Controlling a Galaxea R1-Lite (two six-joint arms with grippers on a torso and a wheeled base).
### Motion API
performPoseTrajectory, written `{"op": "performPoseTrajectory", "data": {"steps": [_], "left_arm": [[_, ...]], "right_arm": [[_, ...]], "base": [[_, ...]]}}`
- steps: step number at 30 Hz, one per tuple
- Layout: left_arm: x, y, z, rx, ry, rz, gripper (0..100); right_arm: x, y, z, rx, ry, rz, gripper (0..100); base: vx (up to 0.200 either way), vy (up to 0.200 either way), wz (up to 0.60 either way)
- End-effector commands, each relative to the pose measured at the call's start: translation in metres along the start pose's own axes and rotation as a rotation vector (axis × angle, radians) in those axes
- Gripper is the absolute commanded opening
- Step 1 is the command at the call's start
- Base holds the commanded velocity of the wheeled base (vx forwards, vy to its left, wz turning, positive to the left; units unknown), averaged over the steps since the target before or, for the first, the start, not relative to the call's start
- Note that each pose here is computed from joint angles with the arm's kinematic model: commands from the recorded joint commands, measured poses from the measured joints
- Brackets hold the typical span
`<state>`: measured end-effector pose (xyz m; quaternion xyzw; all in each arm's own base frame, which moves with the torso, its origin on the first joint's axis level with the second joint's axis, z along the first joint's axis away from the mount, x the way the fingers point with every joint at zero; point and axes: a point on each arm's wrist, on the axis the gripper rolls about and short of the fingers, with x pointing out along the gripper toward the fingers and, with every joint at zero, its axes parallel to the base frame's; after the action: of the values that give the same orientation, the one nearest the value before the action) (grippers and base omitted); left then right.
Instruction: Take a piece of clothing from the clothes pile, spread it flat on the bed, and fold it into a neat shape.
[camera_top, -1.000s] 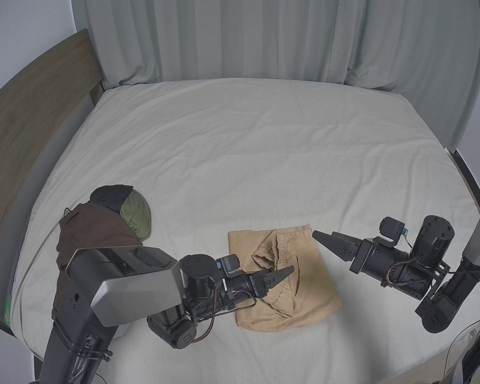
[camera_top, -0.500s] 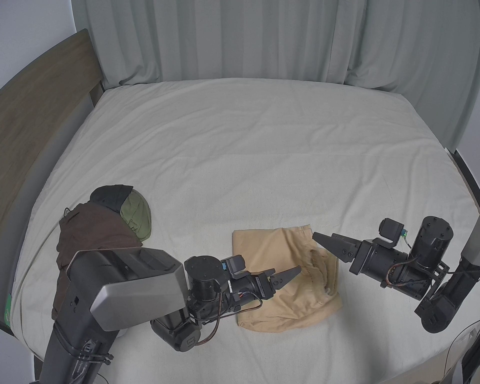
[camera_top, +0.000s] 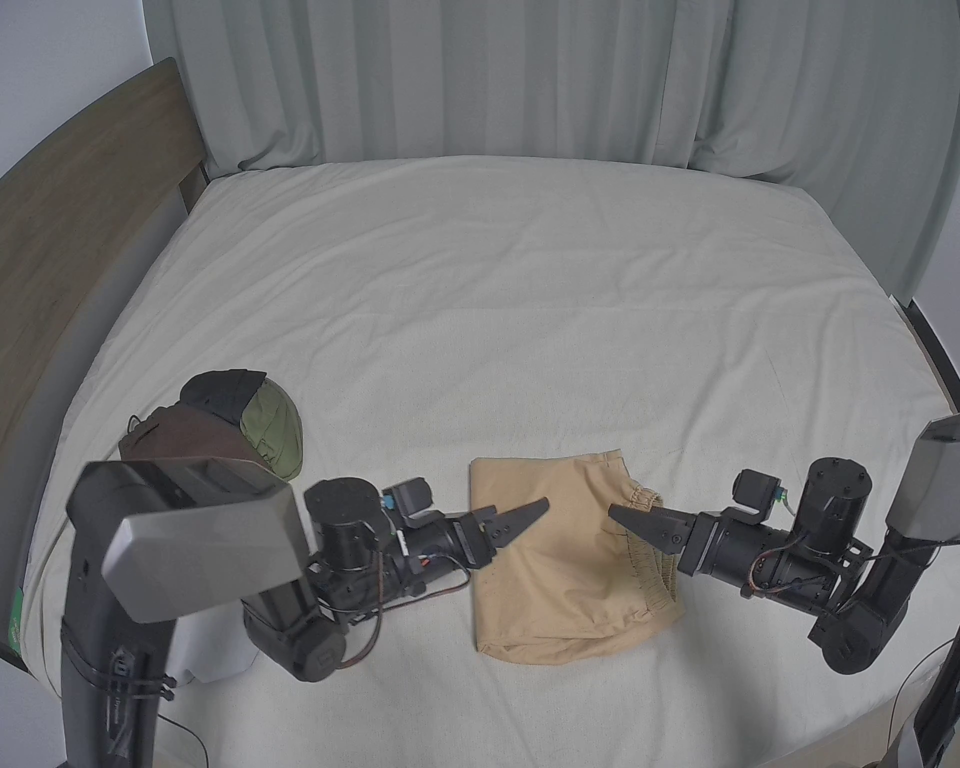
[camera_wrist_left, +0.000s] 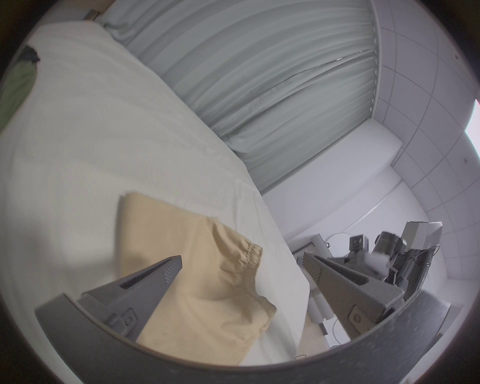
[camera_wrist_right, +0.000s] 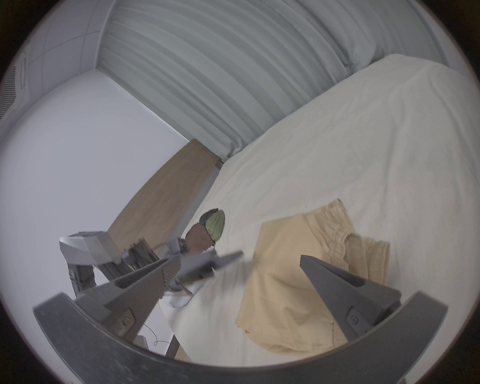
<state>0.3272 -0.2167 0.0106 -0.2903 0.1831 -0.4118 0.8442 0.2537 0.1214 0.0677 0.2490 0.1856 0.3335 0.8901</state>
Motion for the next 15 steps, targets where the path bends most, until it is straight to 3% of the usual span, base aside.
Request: {"op": "performPoseTrajectory", "data": {"steps": [1, 8, 12, 15], "left_arm": [[-0.034, -0.002, 0.040, 0.058, -0.068, 0.026, 100], [-0.059, 0.007, 0.059, 0.211, -0.088, 0.063, 100], [-0.076, 0.024, 0.069, 0.394, -0.090, 0.113, 100], [-0.089, 0.029, 0.070, 0.441, -0.061, 0.096, 100]], "right_arm": [[0.007, -0.012, -0.020, 0.030, 0.075, -0.040, 100], [0.006, -0.014, -0.030, 0.042, 0.119, -0.053, 100], [0.006, -0.016, -0.035, 0.049, 0.140, -0.062, 100], [0.007, -0.022, -0.044, 0.063, 0.173, -0.083, 100]], "base": [[0.000, 0.000, 0.00], [0.000, 0.000, 0.00], [0.000, 0.000, 0.00], [0.000, 0.000, 0.00]]}}
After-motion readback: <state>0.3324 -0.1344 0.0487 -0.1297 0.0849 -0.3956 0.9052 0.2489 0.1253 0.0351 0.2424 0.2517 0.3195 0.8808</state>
